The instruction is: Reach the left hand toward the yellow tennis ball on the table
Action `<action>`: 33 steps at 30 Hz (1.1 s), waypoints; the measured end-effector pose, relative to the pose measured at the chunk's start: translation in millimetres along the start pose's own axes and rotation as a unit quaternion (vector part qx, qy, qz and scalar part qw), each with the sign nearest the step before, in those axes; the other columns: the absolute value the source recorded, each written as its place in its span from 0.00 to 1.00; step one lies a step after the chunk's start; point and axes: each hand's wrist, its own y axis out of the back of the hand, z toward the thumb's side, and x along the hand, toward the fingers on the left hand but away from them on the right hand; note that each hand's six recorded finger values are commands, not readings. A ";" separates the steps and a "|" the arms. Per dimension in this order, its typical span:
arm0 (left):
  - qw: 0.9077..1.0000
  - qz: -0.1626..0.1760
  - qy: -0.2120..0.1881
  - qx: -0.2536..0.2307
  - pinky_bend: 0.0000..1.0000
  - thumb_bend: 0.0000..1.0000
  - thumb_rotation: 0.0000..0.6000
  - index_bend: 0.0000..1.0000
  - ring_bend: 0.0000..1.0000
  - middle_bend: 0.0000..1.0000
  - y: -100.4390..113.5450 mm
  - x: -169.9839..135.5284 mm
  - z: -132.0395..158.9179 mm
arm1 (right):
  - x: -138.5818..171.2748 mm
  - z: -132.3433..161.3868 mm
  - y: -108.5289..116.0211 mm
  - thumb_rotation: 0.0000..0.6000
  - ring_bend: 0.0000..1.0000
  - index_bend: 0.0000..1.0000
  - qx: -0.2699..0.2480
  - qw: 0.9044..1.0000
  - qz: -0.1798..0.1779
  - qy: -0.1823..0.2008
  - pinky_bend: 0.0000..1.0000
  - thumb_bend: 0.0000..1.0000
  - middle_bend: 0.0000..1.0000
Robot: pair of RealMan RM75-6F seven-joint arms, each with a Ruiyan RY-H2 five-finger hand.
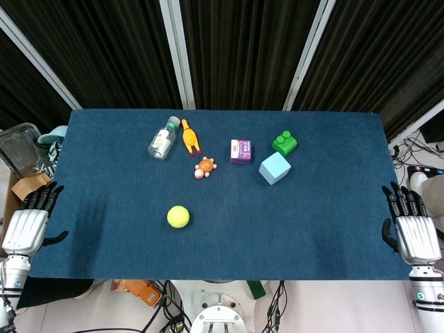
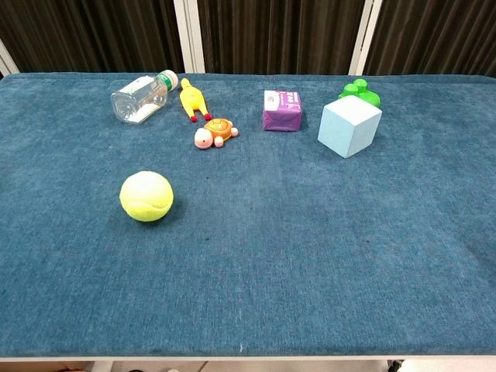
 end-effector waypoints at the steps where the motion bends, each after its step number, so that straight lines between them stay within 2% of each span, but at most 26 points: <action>1: 1.000 0.000 0.000 0.000 0.11 0.11 1.00 0.03 0.00 0.00 0.2 0.0 -0.1 | 0.0 0.0 -0.1 1.00 0.10 0.00 0.000 1.000 0.000 0.000 0.12 0.85 0.03; 10: 1.000 0.003 0.000 -0.001 0.11 0.11 1.00 0.03 0.00 0.00 1.9 -0.3 -0.5 | 0.0 -0.3 -0.1 1.00 0.10 0.00 0.000 1.000 0.000 -0.001 0.12 0.85 0.03; 17: 1.000 -0.008 -0.006 -0.010 0.11 0.11 1.00 0.03 0.00 0.00 -2.8 -1.1 4.0 | 0.1 0.4 0.0 1.00 0.10 0.00 0.001 1.000 0.000 0.001 0.12 0.85 0.03; 23: 0.998 -0.026 -0.042 -0.040 0.11 0.11 1.00 0.03 0.00 0.00 -11.1 -3.0 29.9 | -0.1 0.6 -0.3 1.00 0.10 0.00 -0.003 1.000 0.001 -0.001 0.12 0.85 0.03; 33: 0.987 -0.065 -0.125 -0.080 0.11 0.11 1.00 0.03 0.00 0.00 -31.5 13.3 99.5 | -0.6 0.5 -1.3 1.00 0.10 0.00 -0.003 1.000 0.003 -0.001 0.12 0.85 0.03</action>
